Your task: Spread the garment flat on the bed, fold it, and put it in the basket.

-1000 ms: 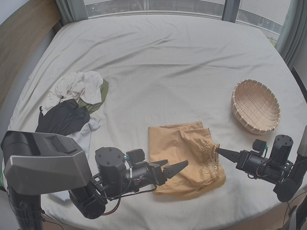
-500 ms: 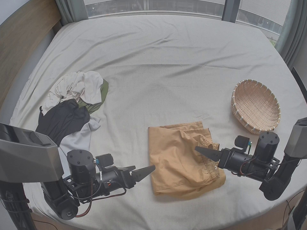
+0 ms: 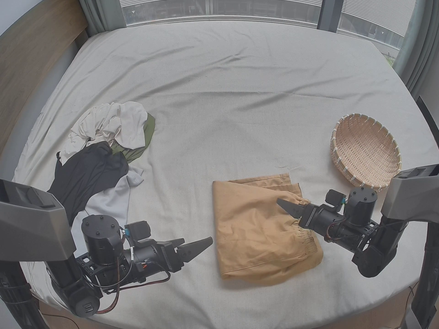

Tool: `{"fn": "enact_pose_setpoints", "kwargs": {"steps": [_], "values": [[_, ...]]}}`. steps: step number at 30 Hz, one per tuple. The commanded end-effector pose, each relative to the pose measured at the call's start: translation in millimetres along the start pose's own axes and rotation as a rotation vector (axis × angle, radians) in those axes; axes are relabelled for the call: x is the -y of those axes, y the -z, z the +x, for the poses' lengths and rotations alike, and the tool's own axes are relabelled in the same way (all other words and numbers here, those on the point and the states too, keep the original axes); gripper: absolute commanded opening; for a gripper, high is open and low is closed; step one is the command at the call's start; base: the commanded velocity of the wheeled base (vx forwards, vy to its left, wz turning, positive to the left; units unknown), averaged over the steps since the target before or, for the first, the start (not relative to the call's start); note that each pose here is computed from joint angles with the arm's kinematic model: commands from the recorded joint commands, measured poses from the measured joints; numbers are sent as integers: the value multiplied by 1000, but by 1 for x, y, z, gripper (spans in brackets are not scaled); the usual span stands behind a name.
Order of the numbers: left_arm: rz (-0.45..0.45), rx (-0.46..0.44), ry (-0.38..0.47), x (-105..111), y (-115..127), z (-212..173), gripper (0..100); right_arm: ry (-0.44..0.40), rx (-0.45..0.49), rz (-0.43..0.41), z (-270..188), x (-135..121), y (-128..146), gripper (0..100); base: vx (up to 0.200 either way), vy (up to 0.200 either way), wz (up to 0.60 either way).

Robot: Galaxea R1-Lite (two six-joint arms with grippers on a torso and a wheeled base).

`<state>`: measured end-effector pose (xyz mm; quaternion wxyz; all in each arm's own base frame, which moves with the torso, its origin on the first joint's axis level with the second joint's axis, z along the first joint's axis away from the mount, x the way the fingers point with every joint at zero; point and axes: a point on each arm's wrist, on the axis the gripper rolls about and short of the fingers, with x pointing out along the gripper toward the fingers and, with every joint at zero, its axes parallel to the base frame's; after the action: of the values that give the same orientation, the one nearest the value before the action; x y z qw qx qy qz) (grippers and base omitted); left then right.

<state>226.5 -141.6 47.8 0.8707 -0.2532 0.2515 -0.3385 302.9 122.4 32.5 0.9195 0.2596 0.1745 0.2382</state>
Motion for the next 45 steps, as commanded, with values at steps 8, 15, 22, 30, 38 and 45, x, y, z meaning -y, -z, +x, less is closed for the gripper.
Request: {"fn": "enact_pose_setpoints", "kwargs": {"steps": [8, 15, 22, 30, 38, 45], "values": [[-4, -10, -19, 0, 3, -7, 100, 69, -21, 19, 6, 18, 11, 100, 0, 0, 0], [-4, 28, -27, 1, -5, -18, 100, 47, 19, 13, -14, 3, -5, 100, 0, 0, 0], [-8, 20, -38, 5, -1, -37, 100, 53, 6, 12, -56, -11, -10, 100, 0, 0, 0], [9, 13, -49, 6, 1, -46, 100, 94, -13, 22, -77, -9, -8, 100, 0, 0, 0], [35, 8, -83, 0, 2, -51, 100, 189, -101, 63, -80, 15, 10, 100, 0, 0, 0], [31, -3, -89, -1, 5, -53, 100, 228, -191, 87, -85, 21, 28, 100, 0, 0, 0]]}}
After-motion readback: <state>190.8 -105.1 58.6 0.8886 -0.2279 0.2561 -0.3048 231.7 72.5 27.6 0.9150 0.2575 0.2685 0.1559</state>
